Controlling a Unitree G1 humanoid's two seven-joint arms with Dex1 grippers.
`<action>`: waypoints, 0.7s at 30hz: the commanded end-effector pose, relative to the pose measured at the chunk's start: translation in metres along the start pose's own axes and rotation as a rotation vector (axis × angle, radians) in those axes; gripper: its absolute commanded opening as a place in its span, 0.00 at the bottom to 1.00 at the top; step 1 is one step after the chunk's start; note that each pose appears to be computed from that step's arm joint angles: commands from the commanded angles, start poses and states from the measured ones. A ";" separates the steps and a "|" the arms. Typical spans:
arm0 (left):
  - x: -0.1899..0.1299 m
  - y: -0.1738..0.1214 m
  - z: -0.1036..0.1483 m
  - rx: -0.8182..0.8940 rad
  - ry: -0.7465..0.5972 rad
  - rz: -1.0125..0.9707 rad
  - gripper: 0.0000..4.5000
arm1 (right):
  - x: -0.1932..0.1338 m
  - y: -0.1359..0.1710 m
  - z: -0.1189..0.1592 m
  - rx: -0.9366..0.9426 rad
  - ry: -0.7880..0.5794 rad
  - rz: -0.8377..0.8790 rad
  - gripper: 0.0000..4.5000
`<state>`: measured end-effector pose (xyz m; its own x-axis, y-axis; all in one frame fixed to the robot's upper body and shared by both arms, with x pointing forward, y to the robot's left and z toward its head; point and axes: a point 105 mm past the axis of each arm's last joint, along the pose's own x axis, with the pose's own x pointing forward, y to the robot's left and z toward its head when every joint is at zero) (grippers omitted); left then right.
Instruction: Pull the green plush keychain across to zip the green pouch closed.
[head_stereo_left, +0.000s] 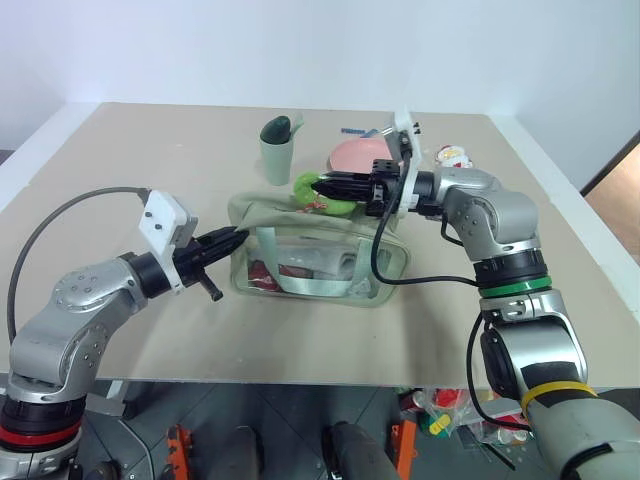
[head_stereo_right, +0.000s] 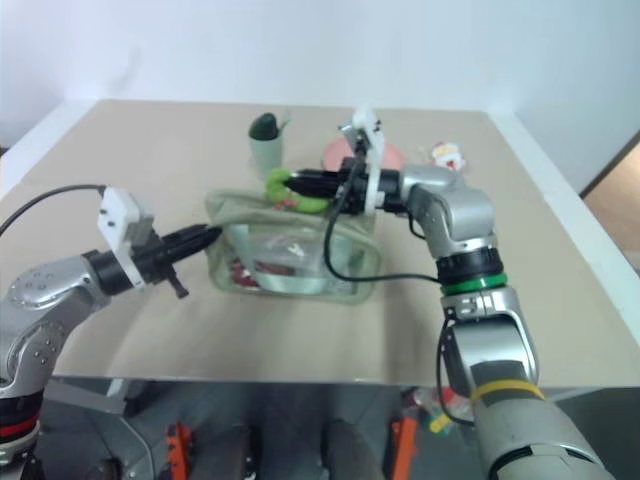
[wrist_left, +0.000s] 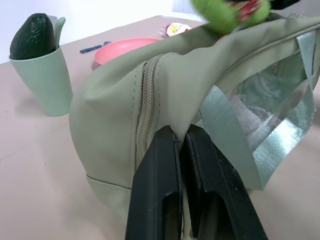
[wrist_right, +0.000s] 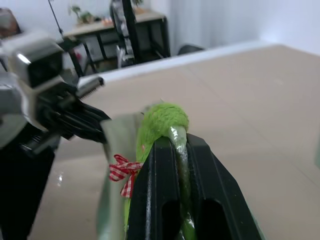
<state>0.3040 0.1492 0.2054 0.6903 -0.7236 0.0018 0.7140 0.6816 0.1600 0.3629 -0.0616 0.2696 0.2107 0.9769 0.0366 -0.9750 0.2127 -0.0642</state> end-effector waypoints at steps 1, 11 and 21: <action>0.007 0.006 0.000 -0.009 -0.014 0.044 0.00 | -0.011 0.009 0.049 -0.169 -0.169 -0.003 0.01; 0.022 0.014 0.021 0.027 -0.111 0.176 0.00 | -0.098 -0.017 0.101 -0.534 -0.257 -0.476 0.01; 0.030 0.007 0.010 -0.011 -0.105 0.208 0.00 | -0.174 -0.058 0.016 -0.621 0.163 -1.089 0.01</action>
<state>0.3287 0.1236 0.2097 0.7828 -0.6129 0.1075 0.6030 0.7898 0.1119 0.3859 -0.2396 0.2684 0.9184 0.3506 0.1835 -0.2278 0.8475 -0.4795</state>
